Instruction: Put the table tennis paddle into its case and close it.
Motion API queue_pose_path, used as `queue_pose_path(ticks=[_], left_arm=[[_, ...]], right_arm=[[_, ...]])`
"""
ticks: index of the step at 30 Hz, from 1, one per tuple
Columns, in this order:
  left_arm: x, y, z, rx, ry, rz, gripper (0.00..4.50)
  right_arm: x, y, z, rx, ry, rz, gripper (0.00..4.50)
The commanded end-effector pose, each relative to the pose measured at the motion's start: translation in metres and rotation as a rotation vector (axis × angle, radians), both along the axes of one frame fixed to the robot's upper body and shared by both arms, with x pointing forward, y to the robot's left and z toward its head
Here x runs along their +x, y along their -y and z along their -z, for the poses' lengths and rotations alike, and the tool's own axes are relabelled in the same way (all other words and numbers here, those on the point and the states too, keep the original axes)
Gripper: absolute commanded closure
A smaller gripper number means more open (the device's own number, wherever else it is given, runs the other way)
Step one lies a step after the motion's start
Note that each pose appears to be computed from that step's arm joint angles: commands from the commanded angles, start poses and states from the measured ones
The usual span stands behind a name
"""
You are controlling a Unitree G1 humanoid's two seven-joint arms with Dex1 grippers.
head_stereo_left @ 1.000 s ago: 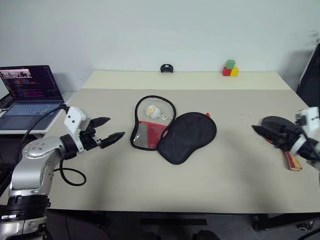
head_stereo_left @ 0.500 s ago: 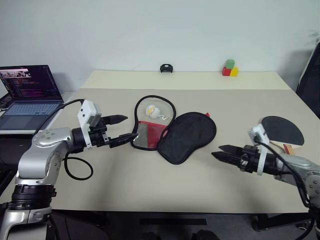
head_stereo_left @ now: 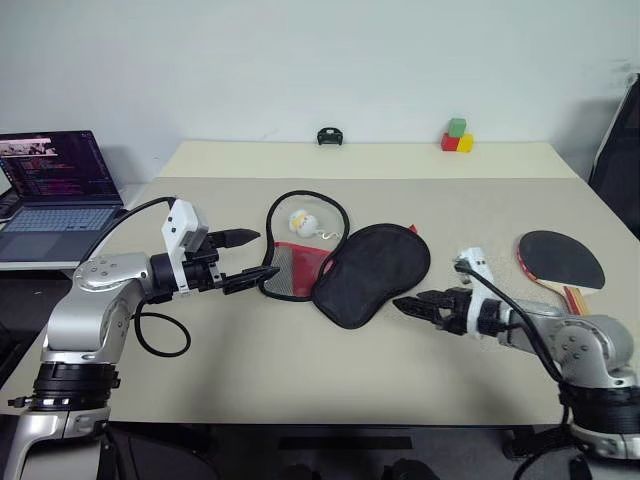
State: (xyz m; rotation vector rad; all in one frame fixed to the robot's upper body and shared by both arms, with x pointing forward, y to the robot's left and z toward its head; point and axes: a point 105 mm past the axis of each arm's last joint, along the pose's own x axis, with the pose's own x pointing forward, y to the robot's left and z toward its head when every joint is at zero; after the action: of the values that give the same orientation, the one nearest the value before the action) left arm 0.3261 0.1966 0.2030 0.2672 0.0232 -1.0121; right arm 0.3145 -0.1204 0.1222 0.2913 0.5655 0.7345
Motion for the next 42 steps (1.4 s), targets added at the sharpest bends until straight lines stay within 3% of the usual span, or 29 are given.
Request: queue_pose_path(ticks=[1, 18, 32, 42], left_arm=[[-0.001, 0.004, -0.012, 0.003, 0.041, 0.036, 0.00], [-0.019, 0.015, -0.008, 0.002, -0.063, 0.197, 0.00], [-0.021, 0.010, -0.006, 0.028, -0.058, 0.181, 0.00], [-0.019, 0.014, -0.006, 0.031, -0.054, 0.189, 0.00]], right_arm=[[0.005, -0.013, -0.011, 0.025, 0.014, -0.016, 0.02], [0.021, -0.062, 0.004, 0.035, -0.015, -0.054, 0.02], [0.018, -0.029, -0.005, -0.109, 0.045, -0.050, 0.02], [0.024, -0.058, 0.008, -0.059, 0.012, -0.044, 0.02]])
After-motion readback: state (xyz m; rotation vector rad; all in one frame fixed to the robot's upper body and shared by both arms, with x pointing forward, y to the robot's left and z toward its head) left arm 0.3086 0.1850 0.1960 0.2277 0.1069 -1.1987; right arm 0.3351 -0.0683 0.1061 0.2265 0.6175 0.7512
